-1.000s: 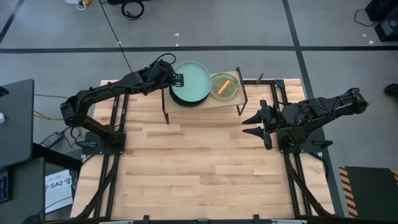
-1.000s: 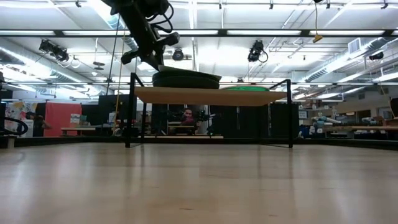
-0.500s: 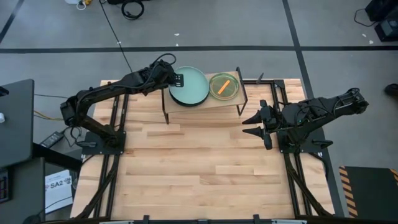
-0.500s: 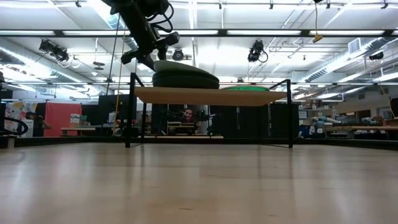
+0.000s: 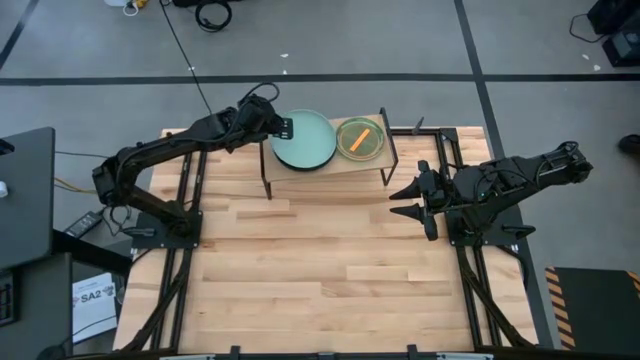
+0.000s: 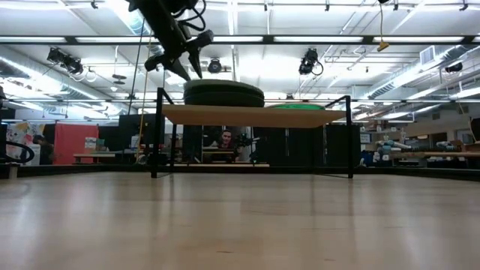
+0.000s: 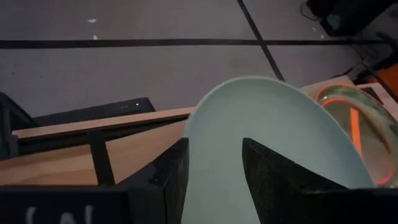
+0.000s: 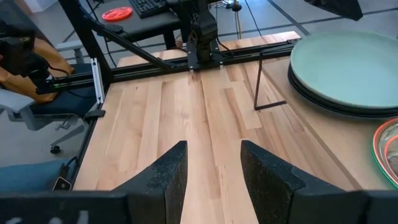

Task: Place and stack plates onto a shelf
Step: Stack the blue plate on top of the black plate on the shelf, then return to Home Position

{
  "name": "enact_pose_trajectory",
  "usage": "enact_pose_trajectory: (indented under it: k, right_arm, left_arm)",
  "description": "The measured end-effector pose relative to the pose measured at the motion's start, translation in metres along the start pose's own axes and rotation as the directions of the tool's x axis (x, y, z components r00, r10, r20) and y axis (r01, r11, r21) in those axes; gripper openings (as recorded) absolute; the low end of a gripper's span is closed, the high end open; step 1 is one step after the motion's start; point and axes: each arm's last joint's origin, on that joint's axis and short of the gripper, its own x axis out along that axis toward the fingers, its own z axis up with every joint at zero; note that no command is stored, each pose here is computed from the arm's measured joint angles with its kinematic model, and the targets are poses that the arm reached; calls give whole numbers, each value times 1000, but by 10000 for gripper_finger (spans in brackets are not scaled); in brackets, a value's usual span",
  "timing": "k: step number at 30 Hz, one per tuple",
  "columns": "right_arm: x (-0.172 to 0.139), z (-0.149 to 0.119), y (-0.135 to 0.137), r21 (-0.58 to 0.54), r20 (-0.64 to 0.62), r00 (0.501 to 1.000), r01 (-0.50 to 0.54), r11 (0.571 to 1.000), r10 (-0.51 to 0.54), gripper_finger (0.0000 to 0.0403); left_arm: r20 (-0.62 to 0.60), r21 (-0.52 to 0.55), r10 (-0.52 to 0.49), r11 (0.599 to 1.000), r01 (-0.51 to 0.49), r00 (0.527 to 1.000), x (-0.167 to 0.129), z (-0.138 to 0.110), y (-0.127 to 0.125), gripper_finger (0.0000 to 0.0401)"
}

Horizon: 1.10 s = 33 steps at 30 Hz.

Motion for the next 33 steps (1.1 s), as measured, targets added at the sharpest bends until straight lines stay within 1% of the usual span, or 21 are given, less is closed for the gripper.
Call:
enact_pose_trajectory:
  k: [4,7,10,13,15,18,20,22,26,31,33]
  right_arm:
    - [0,0,0,0,0,1000,0,1000,0,155]
    - [0,0,0,1,2,1000,0,1000,0,155]
    - [0,0,0,1,2,1000,-1,1000,1,155]
    - [0,0,0,1,3,1000,-1,1000,1,155]
    - [0,0,0,1,3,1000,-1,1000,1,155]
    - [-1,0,0,2,5,1000,-1,1000,1,155]
    - [-1,0,0,2,6,1000,-2,1000,2,155]
    - [-1,0,0,2,6,1000,-2,1000,2,155]
    - [-1,0,0,2,6,1000,-2,1000,2,155]
    - [-2,0,0,2,7,1000,-2,1000,2,155]
    - [-3,0,-1,3,9,1000,-4,1000,4,155]
  left_arm:
    - [20,25,-31,999,31,999,-14,4,1,155]
    - [46,72,-70,995,67,996,-30,8,1,155]
    - [64,158,-126,981,115,990,-49,7,-2,155]
    - [77,267,-198,948,171,977,-71,4,-6,155]
    - [75,368,-252,906,208,965,-85,0,-10,155]
    - [44,504,-360,813,291,932,-108,-8,-16,155]
    - [12,558,-429,752,350,903,-123,-14,-19,155]
    - [-12,598,-492,694,401,871,-138,-21,-23,155]
    - [-47,674,-593,575,464,804,-166,-31,-25,155]
    - [-68,700,-694,478,530,716,-198,-37,-17,155]
    - [-87,713,-715,442,545,693,-207,-41,-12,155]
